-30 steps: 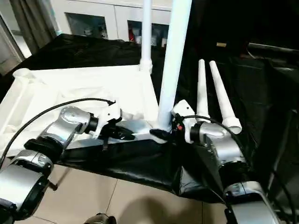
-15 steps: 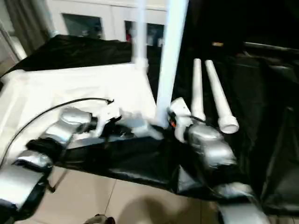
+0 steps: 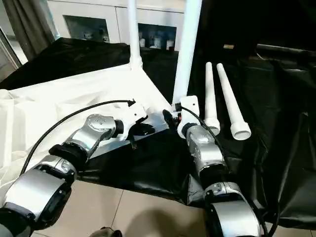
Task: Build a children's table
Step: Insert table leg to table base
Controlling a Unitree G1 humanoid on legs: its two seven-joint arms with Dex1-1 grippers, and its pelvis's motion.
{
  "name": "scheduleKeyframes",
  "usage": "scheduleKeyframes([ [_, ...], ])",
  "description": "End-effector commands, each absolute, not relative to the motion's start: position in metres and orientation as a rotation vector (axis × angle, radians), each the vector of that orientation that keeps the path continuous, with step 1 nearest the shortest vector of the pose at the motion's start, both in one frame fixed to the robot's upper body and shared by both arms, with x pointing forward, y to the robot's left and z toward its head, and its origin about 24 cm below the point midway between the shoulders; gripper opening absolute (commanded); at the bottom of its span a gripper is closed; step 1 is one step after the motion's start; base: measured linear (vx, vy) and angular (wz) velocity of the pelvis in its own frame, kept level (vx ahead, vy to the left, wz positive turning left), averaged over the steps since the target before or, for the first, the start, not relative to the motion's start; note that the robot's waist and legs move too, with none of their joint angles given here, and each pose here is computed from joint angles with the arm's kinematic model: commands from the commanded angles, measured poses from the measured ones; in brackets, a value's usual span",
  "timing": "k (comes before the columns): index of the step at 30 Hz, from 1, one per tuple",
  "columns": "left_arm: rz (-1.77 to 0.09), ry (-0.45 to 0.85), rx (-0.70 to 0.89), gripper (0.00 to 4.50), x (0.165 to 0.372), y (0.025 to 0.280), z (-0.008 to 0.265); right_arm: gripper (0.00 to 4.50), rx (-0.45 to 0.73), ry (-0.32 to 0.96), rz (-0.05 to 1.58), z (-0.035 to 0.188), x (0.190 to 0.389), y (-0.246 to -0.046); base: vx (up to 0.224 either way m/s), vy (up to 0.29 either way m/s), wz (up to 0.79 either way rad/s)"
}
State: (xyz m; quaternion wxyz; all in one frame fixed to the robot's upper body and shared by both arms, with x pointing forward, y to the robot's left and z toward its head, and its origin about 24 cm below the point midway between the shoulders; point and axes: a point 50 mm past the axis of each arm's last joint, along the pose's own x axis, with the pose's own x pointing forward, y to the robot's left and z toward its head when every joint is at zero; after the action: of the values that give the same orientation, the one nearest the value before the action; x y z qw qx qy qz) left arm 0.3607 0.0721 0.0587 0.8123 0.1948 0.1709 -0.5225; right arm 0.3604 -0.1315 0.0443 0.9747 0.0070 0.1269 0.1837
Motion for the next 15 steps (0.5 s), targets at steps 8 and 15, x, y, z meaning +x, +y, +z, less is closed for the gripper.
scheduleKeyframes([
  [8,-1.388,0.289,0.383,0.00,0.348,0.093,0.068,3.87,-0.135,0.273,0.835,0.052,0.334,-0.159,0.000,0.000,0.00],
  [15,-1.484,0.314,0.381,0.00,0.342,0.109,0.072,3.87,-0.196,0.301,0.975,0.060,0.324,-0.176,0.000,0.000,0.00],
])
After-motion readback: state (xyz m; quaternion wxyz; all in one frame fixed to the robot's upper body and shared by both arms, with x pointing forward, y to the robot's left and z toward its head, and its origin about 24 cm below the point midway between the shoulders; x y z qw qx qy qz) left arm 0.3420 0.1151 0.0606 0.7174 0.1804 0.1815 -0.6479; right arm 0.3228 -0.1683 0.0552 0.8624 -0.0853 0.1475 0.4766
